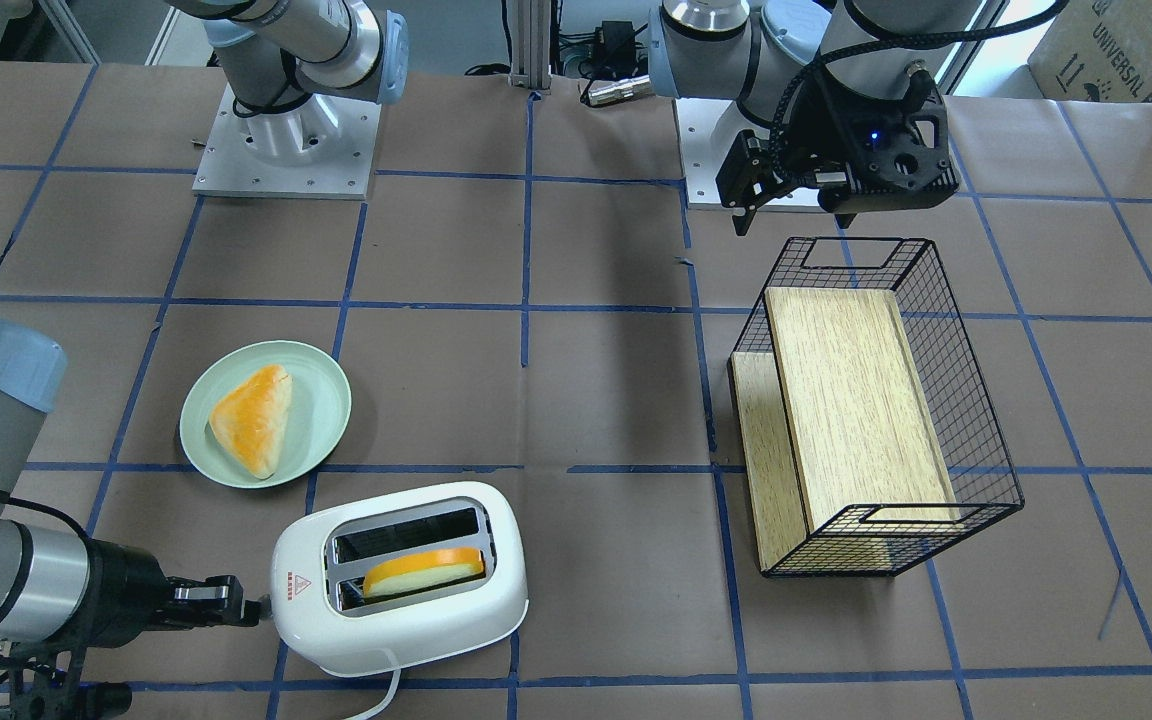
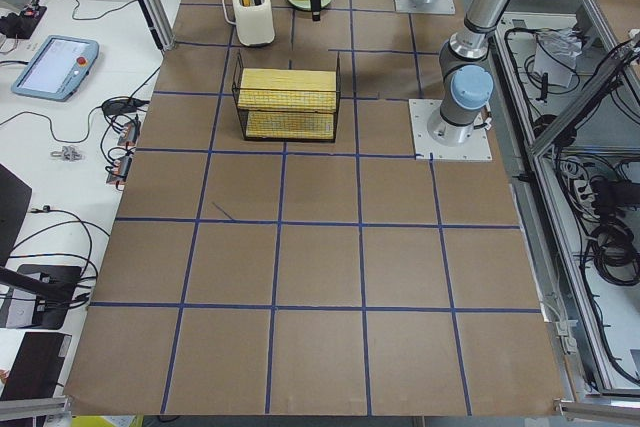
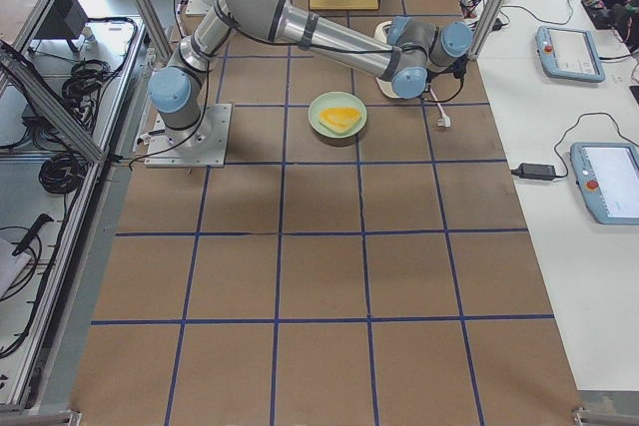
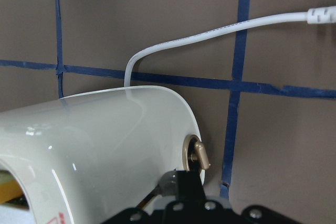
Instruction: Press toaster with right arm
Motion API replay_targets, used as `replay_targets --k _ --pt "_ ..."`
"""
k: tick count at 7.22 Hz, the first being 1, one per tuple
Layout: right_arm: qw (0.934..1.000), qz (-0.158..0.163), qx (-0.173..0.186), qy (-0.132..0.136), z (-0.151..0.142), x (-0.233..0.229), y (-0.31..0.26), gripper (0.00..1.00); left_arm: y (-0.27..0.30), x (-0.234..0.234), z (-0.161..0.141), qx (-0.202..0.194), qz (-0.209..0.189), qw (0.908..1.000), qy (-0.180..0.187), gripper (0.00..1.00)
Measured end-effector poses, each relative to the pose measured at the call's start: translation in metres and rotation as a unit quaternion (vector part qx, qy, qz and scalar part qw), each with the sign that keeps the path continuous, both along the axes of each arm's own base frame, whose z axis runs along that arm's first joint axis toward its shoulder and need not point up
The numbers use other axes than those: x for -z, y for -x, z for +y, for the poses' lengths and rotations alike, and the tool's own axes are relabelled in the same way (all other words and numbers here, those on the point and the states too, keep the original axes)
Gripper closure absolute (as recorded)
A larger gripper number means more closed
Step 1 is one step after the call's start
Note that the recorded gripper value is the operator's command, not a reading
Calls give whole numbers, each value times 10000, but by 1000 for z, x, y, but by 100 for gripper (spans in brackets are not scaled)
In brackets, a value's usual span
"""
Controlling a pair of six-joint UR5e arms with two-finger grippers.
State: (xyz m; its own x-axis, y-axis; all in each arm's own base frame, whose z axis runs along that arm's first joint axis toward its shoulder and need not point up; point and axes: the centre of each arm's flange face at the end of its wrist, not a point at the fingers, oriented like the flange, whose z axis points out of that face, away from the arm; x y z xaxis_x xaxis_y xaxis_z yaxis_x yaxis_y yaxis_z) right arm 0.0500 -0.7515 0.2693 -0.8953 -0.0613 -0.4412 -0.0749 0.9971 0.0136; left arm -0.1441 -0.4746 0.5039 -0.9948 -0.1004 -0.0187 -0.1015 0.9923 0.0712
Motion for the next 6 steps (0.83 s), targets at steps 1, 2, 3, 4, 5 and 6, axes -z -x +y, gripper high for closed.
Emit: replay_targets --k 1,2,3,4,5,6 --pt "10000 -1 0 -17 -1 3 0 95 0 0 0 0 0 10000 1 0" --pt "10000 -3 0 -42 -1 8 1 95 0 0 0 0 0 10000 0 0" --pt "10000 -9 -15 -65 -3 14 2 95 0 0 0 0 0 10000 -1 0" --pt "10000 -13 -34 -58 -4 20 2 94 0 0 0 0 0 10000 0 0" --pt "10000 -11 -37 -33 -6 24 3 94 0 0 0 0 0 10000 -1 0" --pt "10000 1 -25 5 -8 21 2 91 0 0 0 0 0 10000 -3 0"
